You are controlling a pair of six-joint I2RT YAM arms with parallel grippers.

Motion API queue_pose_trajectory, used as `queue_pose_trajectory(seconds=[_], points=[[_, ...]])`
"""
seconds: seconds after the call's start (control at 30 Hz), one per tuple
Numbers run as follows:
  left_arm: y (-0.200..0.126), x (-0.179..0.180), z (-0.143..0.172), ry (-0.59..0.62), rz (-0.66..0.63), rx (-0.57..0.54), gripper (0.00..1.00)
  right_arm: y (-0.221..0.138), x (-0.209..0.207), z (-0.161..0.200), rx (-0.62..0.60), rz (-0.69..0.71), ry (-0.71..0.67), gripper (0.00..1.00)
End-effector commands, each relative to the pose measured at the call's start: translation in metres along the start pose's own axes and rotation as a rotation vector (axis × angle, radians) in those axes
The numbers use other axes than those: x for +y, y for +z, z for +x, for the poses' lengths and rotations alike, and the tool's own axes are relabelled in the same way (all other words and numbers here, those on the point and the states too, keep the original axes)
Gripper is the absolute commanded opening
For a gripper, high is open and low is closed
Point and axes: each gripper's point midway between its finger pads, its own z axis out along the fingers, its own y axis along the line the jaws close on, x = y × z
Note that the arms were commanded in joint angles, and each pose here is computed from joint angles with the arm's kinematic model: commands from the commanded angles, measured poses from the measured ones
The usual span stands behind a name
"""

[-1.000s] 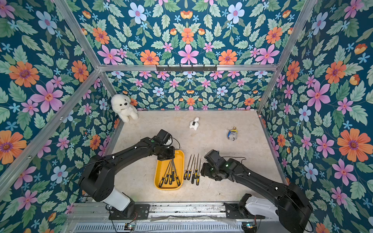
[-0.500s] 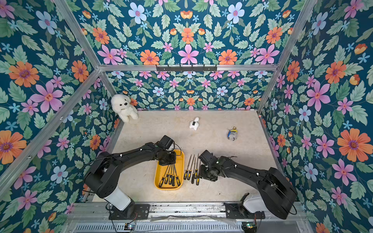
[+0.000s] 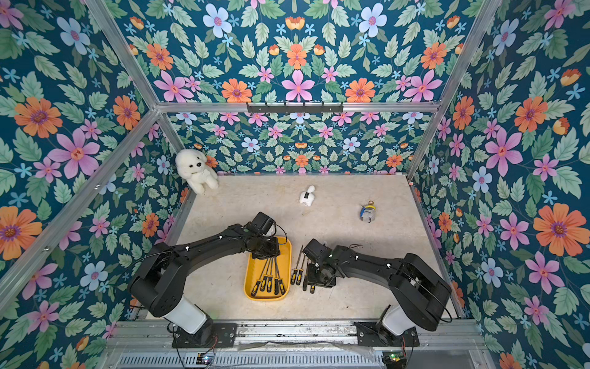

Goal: Put the file tool into the storage box
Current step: Pick up the file tool from the center of the board.

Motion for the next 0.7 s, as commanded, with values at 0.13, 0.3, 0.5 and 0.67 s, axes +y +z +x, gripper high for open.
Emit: queue_pose_trajectory(seconds=[0.13, 0.3, 0.5, 0.67], points=[[-0.041, -0.025, -0.018, 0.019, 0.045, -0.055, 0.31, 0.012, -0.010, 0.012, 0.056, 0.098, -0.031, 0.41], [-0.069, -0.040, -0.029, 0.033, 0.081, -0.099, 0.32, 0.012, -0.017, 0.014, 0.060, 0.146, -0.032, 0.37], [-0.085, -0.047, -0.032, 0.039, 0.104, -0.125, 0.32, 0.008, -0.025, 0.013, 0.045, 0.184, -0.031, 0.26], [-0.089, -0.050, -0.033, 0.044, 0.116, -0.131, 0.32, -0.003, -0.027, 0.008, 0.007, 0.195, -0.029, 0.20]])
